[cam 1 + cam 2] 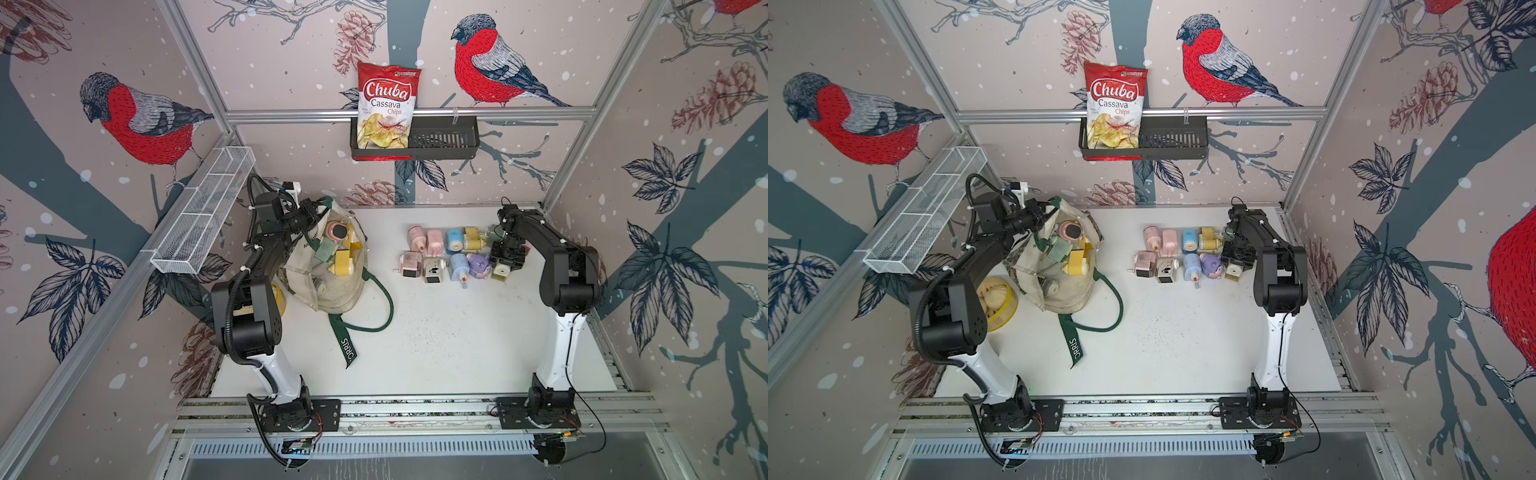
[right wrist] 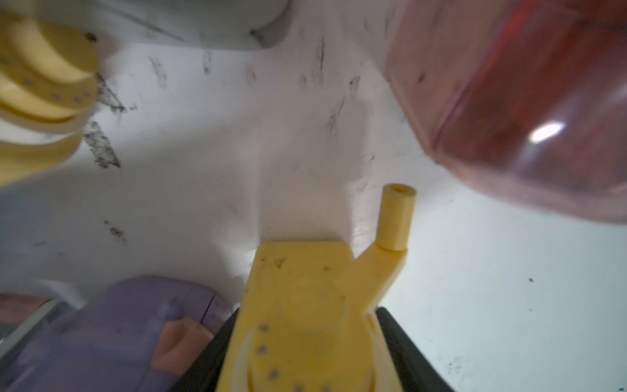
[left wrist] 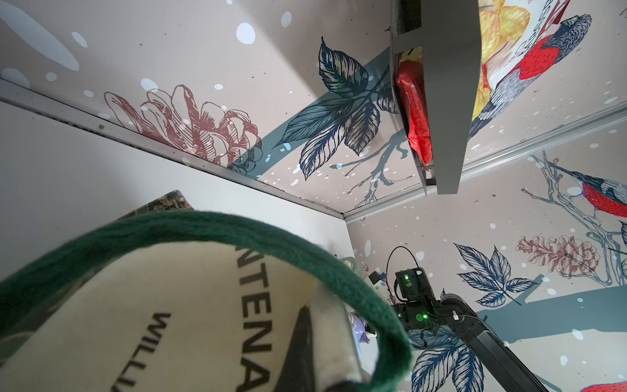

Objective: Take out the pencil sharpeners from the tote bags
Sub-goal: Place the pencil sharpener at the center of the board.

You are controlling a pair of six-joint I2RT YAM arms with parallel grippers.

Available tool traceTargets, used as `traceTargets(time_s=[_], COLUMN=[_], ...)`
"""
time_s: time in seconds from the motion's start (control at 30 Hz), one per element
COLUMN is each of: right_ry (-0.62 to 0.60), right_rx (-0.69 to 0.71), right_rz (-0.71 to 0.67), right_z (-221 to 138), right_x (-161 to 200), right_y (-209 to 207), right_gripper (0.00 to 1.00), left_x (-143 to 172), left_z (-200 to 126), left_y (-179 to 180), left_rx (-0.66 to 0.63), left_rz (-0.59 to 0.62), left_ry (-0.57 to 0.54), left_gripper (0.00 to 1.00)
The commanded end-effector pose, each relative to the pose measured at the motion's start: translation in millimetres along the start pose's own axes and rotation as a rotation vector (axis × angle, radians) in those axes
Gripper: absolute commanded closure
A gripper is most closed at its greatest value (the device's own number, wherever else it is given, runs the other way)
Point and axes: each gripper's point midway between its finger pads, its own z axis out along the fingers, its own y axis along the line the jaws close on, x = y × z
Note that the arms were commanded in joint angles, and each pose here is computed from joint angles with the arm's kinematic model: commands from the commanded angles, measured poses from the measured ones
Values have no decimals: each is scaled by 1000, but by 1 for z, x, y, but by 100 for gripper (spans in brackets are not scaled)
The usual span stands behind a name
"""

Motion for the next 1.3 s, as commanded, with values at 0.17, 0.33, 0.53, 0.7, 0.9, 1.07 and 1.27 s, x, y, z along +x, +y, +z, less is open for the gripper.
traceTargets(time_s=[0.17,0.33,0.53,0.7,0.9,1.07,1.27], right_ry=[-51,-78,-54,-55,-71,-102,-159], right_rx=[18,38,45,44,59,58,92], right_rz=[-9,-20,-43,-46,-38,-29,-7], right_z=[-17,-22,-9,-6,-14,-30,-58], right_x=[-2,-11,-12,-9,-7,-8,-6], right_y=[2,5,10,11,6,4,-7], right_gripper=[58,61,61,55,38,31,25], left_x=[0,-1,0,0,0,2,2], left_z=[1,1,1,2,2,2,3], left_y=[-4,-5,-4,-4,-5,-3,-3], left_rx=[9,10,9,8,6,-2,-6], left_rz=[19,22,20,19,24,22,23], left_ry=[5,4,5,5,7,13,15], left_gripper=[100,100,100,100,100,100,100])
